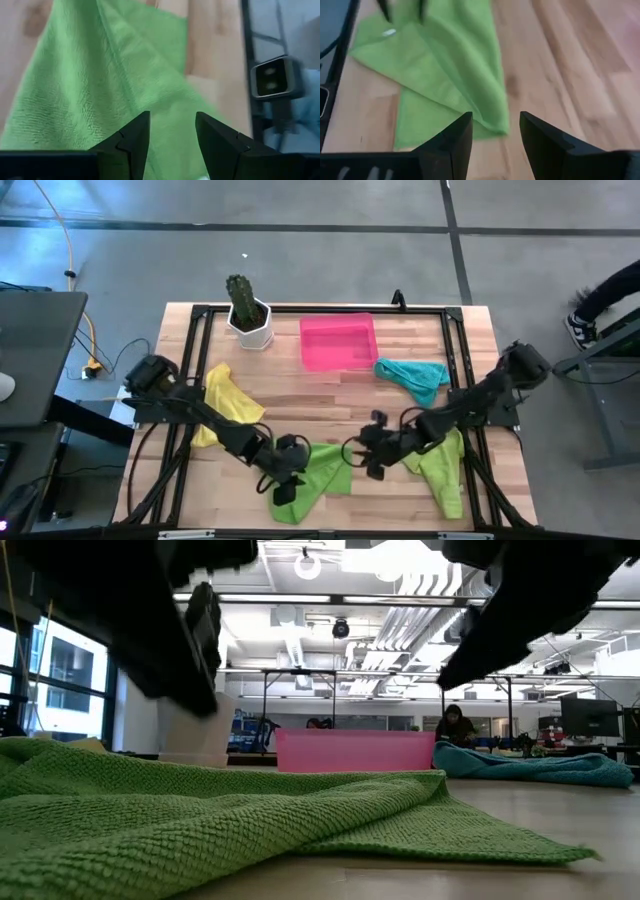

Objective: Roll microfiber towels into tight, uniform cylinder then place into a basket
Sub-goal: Roll the green microfiber cloth

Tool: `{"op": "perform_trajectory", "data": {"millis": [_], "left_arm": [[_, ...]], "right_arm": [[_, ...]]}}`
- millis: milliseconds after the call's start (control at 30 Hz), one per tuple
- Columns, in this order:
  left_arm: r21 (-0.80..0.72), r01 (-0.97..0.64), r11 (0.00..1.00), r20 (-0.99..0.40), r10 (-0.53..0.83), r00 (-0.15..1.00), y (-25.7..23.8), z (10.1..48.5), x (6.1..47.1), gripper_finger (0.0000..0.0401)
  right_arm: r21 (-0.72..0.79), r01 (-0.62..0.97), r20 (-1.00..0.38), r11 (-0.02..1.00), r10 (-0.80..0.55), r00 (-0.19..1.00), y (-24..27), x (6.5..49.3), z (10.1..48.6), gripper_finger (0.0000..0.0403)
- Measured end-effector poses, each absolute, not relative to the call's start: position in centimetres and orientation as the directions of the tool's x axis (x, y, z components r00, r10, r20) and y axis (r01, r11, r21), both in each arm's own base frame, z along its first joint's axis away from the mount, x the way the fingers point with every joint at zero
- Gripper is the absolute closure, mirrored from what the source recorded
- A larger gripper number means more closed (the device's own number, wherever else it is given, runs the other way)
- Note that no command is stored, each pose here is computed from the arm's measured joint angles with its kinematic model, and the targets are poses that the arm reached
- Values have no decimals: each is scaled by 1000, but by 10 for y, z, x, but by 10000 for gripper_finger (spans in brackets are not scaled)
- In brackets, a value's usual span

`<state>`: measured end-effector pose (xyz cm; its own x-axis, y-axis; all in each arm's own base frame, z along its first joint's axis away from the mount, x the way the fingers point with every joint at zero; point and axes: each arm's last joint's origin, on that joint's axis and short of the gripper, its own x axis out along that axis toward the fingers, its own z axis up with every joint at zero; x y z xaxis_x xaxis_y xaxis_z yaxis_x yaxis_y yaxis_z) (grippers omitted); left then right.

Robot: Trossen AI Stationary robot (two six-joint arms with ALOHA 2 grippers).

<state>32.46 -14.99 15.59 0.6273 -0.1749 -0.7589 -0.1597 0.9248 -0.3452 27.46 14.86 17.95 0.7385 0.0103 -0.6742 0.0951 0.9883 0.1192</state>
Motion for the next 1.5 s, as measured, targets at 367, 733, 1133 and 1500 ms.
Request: {"op": "perform_trajectory", "data": {"millis": [367, 733, 1133, 1500], "left_arm": [[-164, -288, 943, -839, 20, 544, -142, 115, 327, 252], [94, -339, 936, -792, 277, 544, -89, 114, 343, 252], [1, -176, 984, -783, 110, 612, -71, 148, 361, 252], [-220, -346, 912, -838, 5, 545, -63, 155, 356, 252]], "right_arm": [[109, 72, -637, 991, 15, 771, 151, 296, 154, 245], [52, 29, -642, 998, 11, 767, 149, 296, 155, 245], [35, 137, -736, 990, -67, 674, 131, 290, 151, 245], [-19, 199, -775, 980, -141, 616, 115, 284, 157, 245]]}}
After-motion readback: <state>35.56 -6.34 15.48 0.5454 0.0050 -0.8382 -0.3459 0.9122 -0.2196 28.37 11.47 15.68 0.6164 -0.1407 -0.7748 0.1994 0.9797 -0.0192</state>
